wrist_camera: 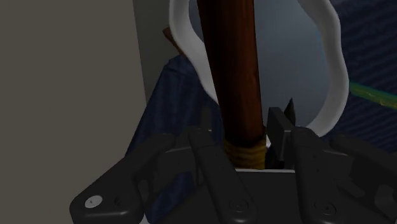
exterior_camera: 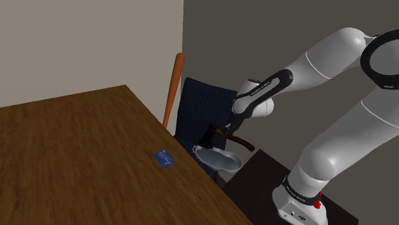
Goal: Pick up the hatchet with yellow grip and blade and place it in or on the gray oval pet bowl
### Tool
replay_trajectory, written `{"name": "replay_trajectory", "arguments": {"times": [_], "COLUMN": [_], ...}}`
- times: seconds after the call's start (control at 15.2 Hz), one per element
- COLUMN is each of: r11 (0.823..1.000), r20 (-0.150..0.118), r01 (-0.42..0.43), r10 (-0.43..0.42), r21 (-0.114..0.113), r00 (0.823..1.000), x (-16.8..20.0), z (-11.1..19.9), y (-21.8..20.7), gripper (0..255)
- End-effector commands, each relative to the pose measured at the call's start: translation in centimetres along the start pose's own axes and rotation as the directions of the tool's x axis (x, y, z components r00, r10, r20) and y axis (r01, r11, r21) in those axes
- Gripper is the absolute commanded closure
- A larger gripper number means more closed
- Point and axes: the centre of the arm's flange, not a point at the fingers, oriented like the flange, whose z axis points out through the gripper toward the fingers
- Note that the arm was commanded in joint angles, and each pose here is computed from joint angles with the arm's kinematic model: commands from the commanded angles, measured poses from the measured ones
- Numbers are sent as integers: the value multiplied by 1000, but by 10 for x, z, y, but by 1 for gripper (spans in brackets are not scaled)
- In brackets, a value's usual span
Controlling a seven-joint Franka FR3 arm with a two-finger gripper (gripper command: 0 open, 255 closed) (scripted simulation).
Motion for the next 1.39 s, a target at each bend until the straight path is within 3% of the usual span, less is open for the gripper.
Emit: {"name": "replay_trajectory", "arguments": {"times": [0.0,0.86,1.32], "r11": [1000,1000,1000], "r20": [-1,-1,-1], "r01": [-4,-4,-4], "r10": [4,4,4], "r21": [0,0,0], "r00": [1000,1000,1000], "x": [-3,-10,-10], "z": [9,75,75], "y": [4,12,12], "gripper": [255,255,255]}}
